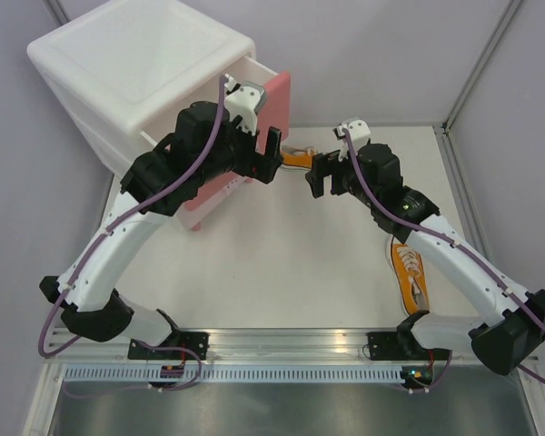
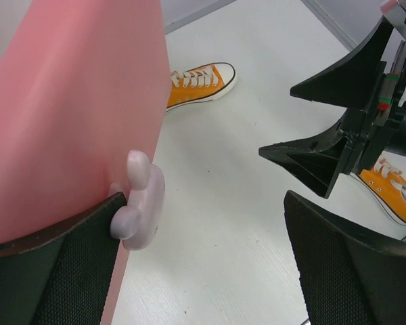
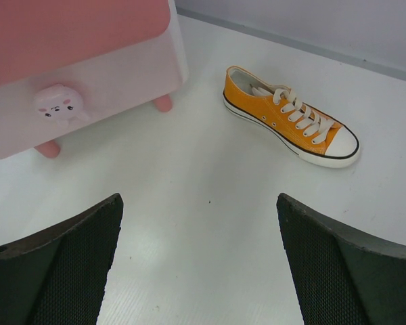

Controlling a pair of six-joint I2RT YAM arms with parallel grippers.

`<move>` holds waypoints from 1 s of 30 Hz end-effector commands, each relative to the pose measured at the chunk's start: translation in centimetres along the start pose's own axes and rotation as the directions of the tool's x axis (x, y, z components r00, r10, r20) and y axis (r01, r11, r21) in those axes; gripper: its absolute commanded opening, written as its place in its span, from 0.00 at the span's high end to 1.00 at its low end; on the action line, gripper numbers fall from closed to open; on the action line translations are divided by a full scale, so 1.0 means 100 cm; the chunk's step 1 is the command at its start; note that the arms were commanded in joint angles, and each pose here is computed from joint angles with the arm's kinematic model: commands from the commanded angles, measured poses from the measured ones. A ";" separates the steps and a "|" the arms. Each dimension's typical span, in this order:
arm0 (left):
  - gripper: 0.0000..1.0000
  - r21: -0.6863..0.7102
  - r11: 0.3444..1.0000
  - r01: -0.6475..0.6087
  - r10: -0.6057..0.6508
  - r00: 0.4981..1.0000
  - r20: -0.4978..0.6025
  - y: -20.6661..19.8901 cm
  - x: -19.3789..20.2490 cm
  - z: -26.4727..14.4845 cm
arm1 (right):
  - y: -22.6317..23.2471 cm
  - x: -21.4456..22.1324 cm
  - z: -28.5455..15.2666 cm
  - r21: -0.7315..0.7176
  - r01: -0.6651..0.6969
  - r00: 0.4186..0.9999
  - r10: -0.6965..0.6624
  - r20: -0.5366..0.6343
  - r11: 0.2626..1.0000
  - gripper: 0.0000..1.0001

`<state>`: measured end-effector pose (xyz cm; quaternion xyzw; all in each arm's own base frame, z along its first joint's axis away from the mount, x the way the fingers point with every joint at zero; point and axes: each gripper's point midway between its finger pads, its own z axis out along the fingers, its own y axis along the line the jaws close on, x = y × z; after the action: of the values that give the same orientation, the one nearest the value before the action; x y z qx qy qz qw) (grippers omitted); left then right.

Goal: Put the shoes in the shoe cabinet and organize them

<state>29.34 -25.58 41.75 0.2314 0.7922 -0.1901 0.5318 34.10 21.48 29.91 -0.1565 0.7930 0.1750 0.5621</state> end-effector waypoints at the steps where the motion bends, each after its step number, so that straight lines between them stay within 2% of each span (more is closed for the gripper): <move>1: 0.01 -0.019 0.994 0.106 -0.105 0.993 0.060 -0.007 -0.013 -0.020 | 0.001 -0.026 0.000 0.000 -0.011 0.998 0.011 0.068 1.000 0.02; 8: 0.00 0.081 0.995 0.056 -0.069 0.985 0.160 -0.028 -0.056 -0.039 | -0.004 -0.021 0.000 0.021 -0.003 0.999 0.002 0.052 1.000 0.02; 11: 0.00 0.132 0.990 0.048 -0.068 0.986 0.152 -0.042 -0.055 -0.039 | -0.005 -0.019 0.000 0.025 -0.004 0.999 0.003 0.048 1.000 0.02; 16: 0.00 -0.024 0.998 0.052 -0.049 0.993 0.108 -0.019 -0.028 -0.023 | -0.006 -0.017 0.002 0.027 -0.007 0.999 0.006 0.042 1.000 0.02; 21: 0.00 -0.022 1.000 -0.013 0.018 0.977 0.210 -0.018 -0.056 -0.028 | -0.006 -0.012 0.001 0.028 -0.010 0.999 0.009 0.032 1.000 0.02; 24: 0.00 0.044 0.999 -0.015 0.001 0.951 0.309 -0.030 -0.097 -0.045 | -0.007 -0.011 -0.001 0.032 -0.015 0.999 0.014 0.029 0.999 0.02; 30: 0.01 0.083 0.997 -0.004 -0.031 0.912 0.409 -0.038 -0.140 -0.058 | -0.009 -0.010 -0.001 0.042 -0.016 1.000 0.015 0.023 0.999 0.02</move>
<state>27.88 -27.76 53.27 0.2014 0.6987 -0.2503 0.6392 34.52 21.09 29.48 -0.1502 0.7982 0.1651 0.5595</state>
